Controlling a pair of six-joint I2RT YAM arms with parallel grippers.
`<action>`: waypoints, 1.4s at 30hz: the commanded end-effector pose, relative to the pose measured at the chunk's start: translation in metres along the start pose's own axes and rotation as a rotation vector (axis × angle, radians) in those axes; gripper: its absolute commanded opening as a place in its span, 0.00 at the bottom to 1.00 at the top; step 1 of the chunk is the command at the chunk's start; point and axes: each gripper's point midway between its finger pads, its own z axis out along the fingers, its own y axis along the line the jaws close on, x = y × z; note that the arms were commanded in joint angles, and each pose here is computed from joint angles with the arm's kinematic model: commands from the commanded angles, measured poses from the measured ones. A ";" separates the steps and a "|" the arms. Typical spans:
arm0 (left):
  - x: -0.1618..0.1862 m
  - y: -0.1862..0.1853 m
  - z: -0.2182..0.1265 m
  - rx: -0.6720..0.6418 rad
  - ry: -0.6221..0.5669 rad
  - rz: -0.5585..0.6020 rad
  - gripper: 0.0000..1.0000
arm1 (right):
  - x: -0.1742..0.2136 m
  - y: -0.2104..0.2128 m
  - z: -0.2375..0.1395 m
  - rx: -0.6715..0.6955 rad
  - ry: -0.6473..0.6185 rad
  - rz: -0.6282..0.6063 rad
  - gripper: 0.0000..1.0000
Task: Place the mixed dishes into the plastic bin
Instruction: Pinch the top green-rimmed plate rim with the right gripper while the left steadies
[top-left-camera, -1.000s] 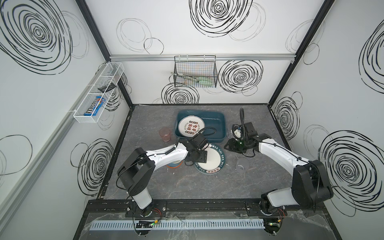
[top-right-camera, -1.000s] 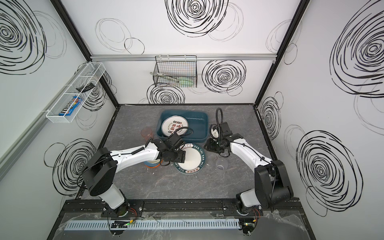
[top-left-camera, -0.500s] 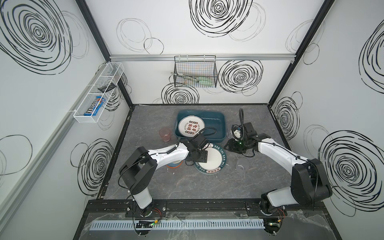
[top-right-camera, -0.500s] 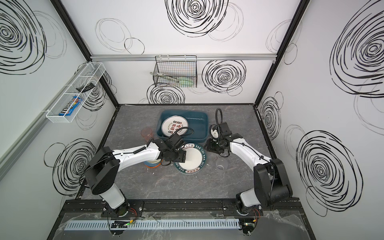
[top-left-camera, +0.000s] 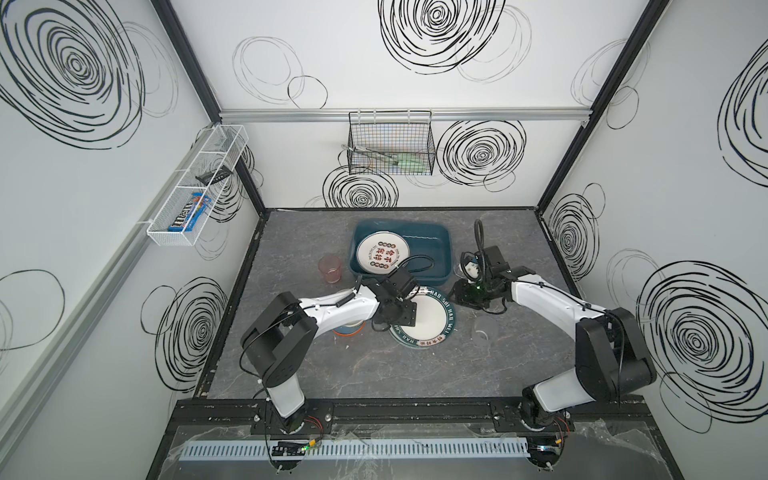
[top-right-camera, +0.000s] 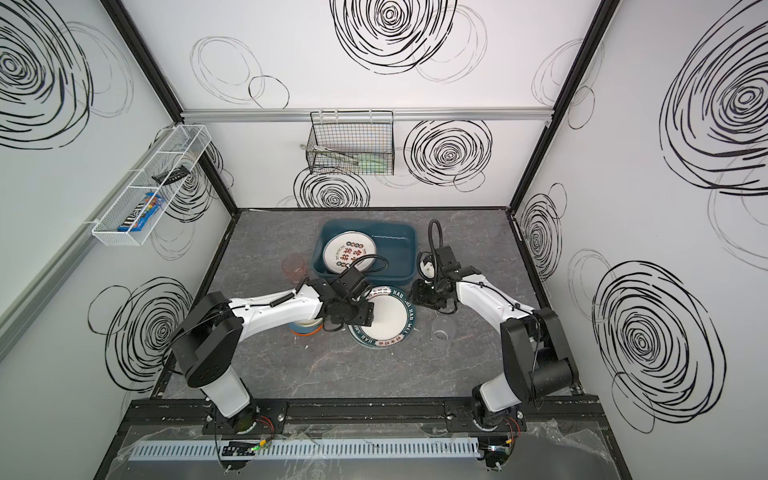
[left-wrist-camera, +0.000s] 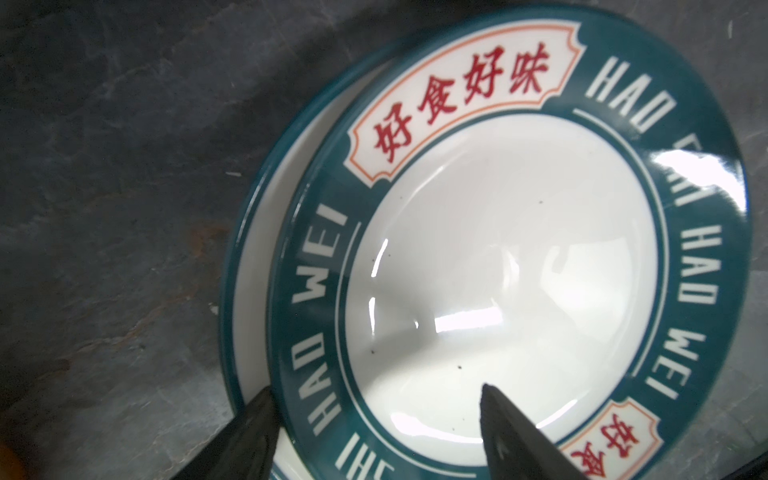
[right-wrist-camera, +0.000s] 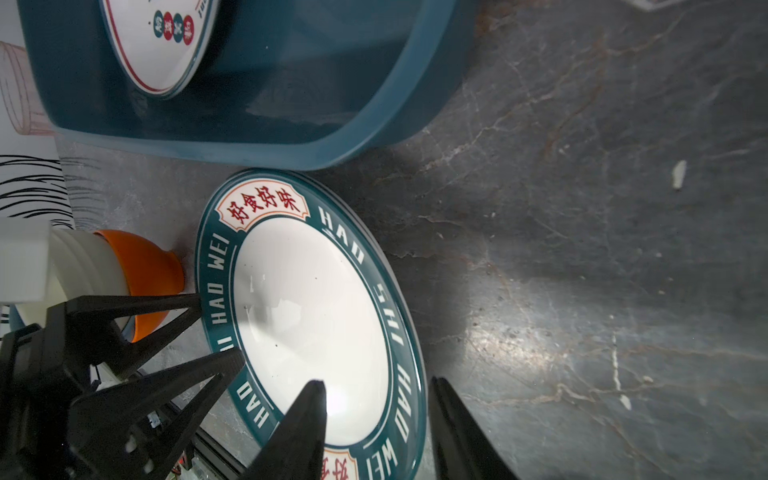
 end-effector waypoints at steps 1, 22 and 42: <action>0.003 -0.004 0.008 0.016 0.011 -0.002 0.78 | 0.001 -0.005 0.006 0.006 0.007 -0.008 0.45; 0.003 -0.010 0.008 0.043 0.011 0.001 0.73 | 0.014 -0.019 0.033 0.010 0.071 0.021 0.26; -0.013 -0.020 -0.031 0.103 -0.066 -0.003 0.74 | -0.004 -0.010 -0.003 0.055 -0.034 -0.020 0.00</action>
